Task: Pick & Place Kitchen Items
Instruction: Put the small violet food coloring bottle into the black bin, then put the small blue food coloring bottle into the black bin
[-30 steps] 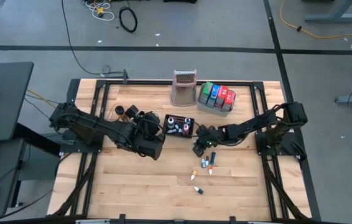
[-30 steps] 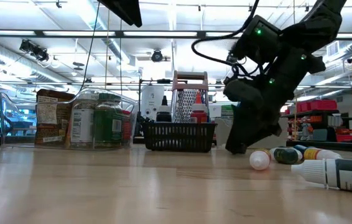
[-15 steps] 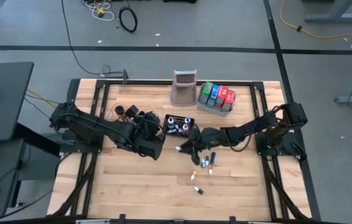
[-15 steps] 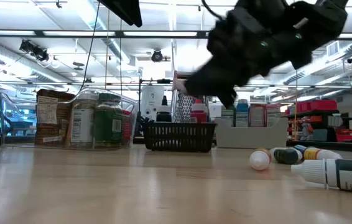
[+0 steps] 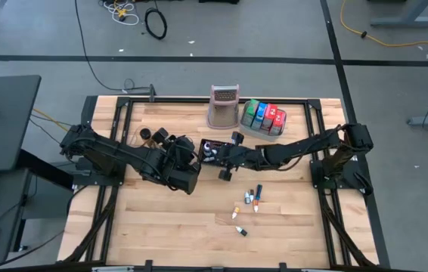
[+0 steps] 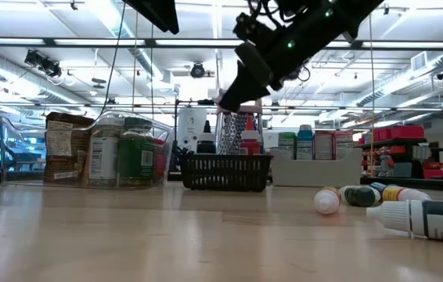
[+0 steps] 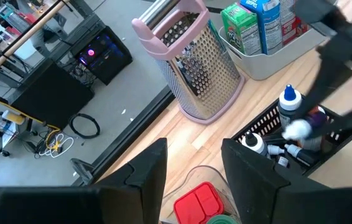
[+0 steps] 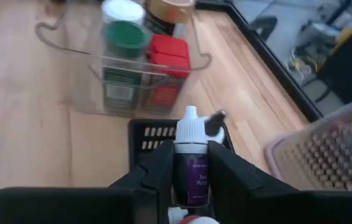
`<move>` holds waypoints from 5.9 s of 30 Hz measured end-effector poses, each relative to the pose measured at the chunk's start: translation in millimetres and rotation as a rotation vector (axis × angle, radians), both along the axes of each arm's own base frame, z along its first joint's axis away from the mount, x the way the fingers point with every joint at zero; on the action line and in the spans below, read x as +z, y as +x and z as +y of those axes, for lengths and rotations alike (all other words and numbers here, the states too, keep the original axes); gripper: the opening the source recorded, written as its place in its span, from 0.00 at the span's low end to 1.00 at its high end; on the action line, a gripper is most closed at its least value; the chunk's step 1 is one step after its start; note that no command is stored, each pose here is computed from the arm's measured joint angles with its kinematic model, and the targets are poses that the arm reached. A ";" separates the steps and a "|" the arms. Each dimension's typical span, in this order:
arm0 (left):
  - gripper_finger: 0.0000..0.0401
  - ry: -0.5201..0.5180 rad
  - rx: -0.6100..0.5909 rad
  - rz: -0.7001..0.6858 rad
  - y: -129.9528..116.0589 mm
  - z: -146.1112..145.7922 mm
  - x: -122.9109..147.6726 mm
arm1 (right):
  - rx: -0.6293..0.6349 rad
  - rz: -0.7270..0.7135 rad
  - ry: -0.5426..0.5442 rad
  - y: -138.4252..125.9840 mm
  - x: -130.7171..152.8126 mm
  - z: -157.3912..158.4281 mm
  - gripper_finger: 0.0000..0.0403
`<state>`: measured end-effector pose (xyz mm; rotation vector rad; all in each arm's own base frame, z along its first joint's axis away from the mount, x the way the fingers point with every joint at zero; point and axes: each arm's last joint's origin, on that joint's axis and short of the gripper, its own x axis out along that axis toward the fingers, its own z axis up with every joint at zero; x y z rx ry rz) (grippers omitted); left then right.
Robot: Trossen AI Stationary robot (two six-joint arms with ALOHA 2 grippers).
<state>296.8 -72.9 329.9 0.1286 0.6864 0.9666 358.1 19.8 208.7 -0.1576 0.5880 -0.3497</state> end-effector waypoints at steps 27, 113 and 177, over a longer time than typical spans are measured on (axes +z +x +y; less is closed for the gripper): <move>0.41 -0.005 -0.001 -0.003 0.6 -0.2 -0.2 | 0.053 0.088 -0.080 -8.7 -3.8 1.1 0.28; 0.27 -0.110 -0.707 -0.134 -76.0 12.4 -90.0 | 0.817 -0.185 -0.073 -161.9 33.6 49.9 0.28; 0.27 -0.059 -0.744 -0.087 -75.9 12.3 -90.2 | 0.648 -0.283 -0.242 -156.9 45.4 45.3 0.28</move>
